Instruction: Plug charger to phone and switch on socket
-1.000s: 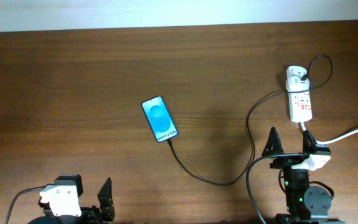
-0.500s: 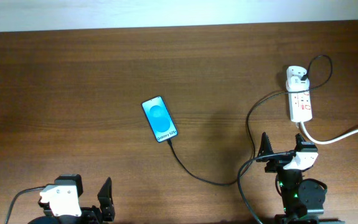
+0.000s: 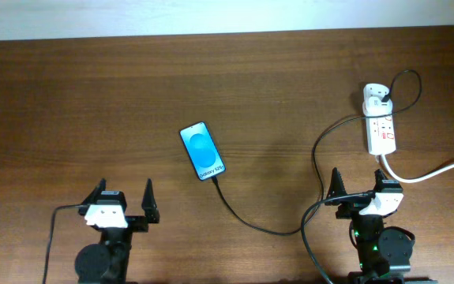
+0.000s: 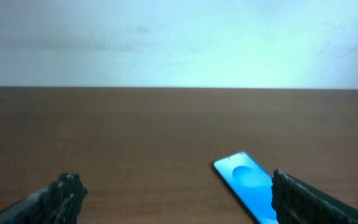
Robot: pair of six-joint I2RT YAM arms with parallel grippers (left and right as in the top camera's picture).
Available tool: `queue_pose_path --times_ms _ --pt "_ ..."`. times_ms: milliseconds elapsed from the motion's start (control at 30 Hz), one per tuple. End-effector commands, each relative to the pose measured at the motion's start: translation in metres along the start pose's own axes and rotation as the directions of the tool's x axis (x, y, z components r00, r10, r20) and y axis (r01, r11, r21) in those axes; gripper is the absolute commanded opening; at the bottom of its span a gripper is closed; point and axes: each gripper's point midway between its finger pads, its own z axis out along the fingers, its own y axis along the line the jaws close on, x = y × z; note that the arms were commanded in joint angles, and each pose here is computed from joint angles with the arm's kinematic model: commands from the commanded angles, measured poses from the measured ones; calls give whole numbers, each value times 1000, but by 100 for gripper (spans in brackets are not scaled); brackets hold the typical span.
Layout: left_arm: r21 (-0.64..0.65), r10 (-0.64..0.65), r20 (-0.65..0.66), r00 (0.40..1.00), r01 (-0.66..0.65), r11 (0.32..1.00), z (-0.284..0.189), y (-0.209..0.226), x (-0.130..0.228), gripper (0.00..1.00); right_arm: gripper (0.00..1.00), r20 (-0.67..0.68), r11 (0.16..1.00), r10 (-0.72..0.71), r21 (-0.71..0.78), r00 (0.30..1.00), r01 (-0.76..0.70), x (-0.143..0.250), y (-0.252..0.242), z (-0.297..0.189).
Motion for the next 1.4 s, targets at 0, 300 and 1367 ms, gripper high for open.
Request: queue_pose_path --times_ms 0,300,1367 --pt "6 71 -3 997 -71 997 8 0 22 99 98 -6 1000 -8 -11 1000 8 3 2 0" --pt "-2 178 21 984 -178 984 11 1 22 99 98 -6 1000 -8 -11 1000 8 3 2 0" --pt "-2 178 21 984 -178 984 11 1 22 99 98 -6 1000 -8 -11 1000 8 3 2 0"
